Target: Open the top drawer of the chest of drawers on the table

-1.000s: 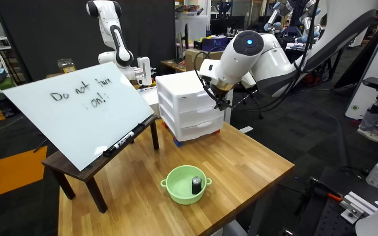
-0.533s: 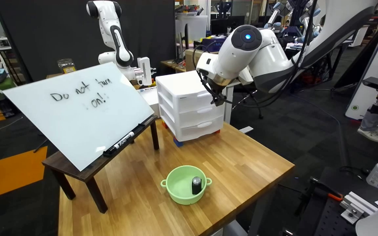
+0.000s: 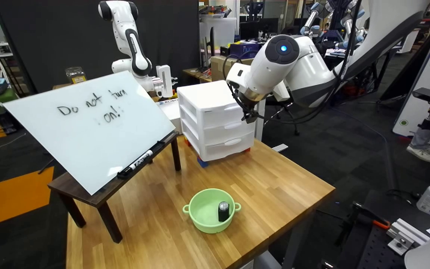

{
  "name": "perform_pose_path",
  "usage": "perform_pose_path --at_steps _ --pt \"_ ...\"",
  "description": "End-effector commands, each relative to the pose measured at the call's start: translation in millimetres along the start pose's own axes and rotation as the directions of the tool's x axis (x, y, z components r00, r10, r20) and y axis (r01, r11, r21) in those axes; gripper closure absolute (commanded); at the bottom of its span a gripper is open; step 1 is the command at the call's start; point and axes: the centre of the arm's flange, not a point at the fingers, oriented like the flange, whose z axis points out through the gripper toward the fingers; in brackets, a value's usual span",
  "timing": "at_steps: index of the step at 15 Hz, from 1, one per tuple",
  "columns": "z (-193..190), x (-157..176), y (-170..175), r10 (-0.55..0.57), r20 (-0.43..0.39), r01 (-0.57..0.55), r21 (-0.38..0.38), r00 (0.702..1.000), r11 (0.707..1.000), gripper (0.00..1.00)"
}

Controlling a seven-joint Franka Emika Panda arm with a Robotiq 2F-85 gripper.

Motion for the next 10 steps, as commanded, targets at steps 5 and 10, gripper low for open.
perform_pose_path --at_steps 5,10 --pt "11.0 -2.9 -11.9 0.008 -0.010 -0.008 -0.010 1.000 1.000 0.00" --pt "14.9 -5.4 -12.1 0.005 0.008 -0.005 -0.040 1.000 0.999 0.00"
